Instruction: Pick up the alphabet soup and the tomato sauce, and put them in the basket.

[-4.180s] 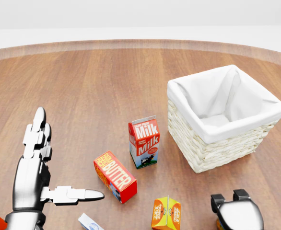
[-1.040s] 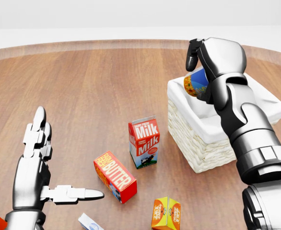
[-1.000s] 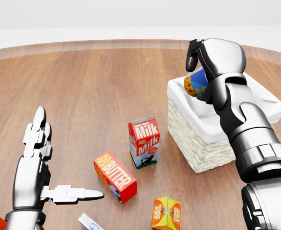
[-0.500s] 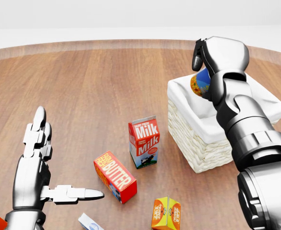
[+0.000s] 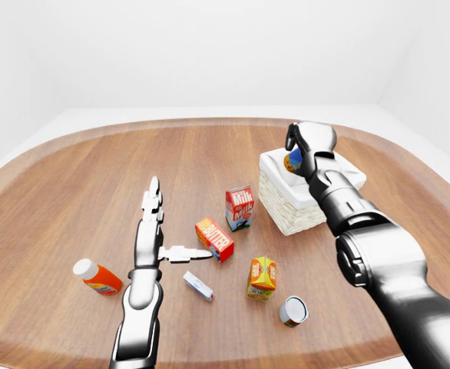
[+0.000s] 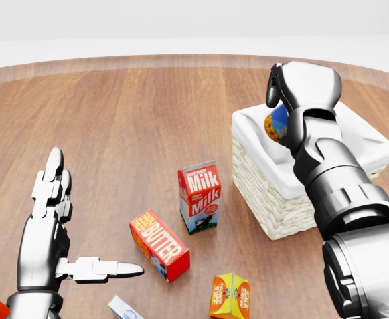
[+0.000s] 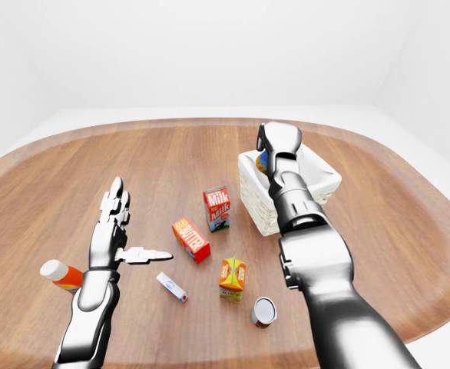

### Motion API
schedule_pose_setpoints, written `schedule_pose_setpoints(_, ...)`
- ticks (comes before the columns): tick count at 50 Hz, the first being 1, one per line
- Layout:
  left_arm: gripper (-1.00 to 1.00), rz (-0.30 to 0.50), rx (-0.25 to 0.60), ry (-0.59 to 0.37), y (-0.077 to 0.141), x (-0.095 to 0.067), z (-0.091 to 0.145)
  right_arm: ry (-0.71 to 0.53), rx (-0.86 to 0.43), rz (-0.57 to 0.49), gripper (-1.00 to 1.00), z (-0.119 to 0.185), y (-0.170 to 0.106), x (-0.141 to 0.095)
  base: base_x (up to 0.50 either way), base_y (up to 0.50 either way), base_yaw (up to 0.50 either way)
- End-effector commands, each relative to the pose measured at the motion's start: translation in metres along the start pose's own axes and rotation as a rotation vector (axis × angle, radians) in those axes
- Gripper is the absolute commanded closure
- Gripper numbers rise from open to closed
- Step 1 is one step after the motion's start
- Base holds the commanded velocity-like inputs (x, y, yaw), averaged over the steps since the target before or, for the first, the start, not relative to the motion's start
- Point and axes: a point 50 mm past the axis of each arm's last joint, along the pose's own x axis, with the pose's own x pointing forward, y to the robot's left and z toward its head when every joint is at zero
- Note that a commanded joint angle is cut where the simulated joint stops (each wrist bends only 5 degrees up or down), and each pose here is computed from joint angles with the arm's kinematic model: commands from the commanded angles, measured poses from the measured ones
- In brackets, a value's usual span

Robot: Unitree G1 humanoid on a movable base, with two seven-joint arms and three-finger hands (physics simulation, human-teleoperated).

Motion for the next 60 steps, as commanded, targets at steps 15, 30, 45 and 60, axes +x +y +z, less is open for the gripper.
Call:
schedule_pose_setpoints(15,-1.00,-0.004,0.003,-0.002,0.000,-0.002,0.001,-0.012,-0.010,-0.060,1.00,0.003,-0.002,-0.001,0.00,0.00,0.00)
schedule_pose_setpoints(30,-1.00,-0.003,0.002,-0.011,0.000,-0.001,0.003,0.014,-0.020,-0.031,1.00,-0.008,0.006,-0.004,0.00,0.00,0.00)
schedule_pose_setpoints(45,-1.00,-0.001,0.001,0.000,0.000,-0.002,0.000,0.028,-0.021,-0.022,1.00,-0.013,0.010,-0.005,0.00,0.00,0.00)
schedule_pose_setpoints(60,-1.00,-0.003,0.002,0.001,0.000,-0.001,0.000,0.035,-0.023,-0.003,1.00,-0.016,0.017,-0.008,0.00,0.00,0.00)
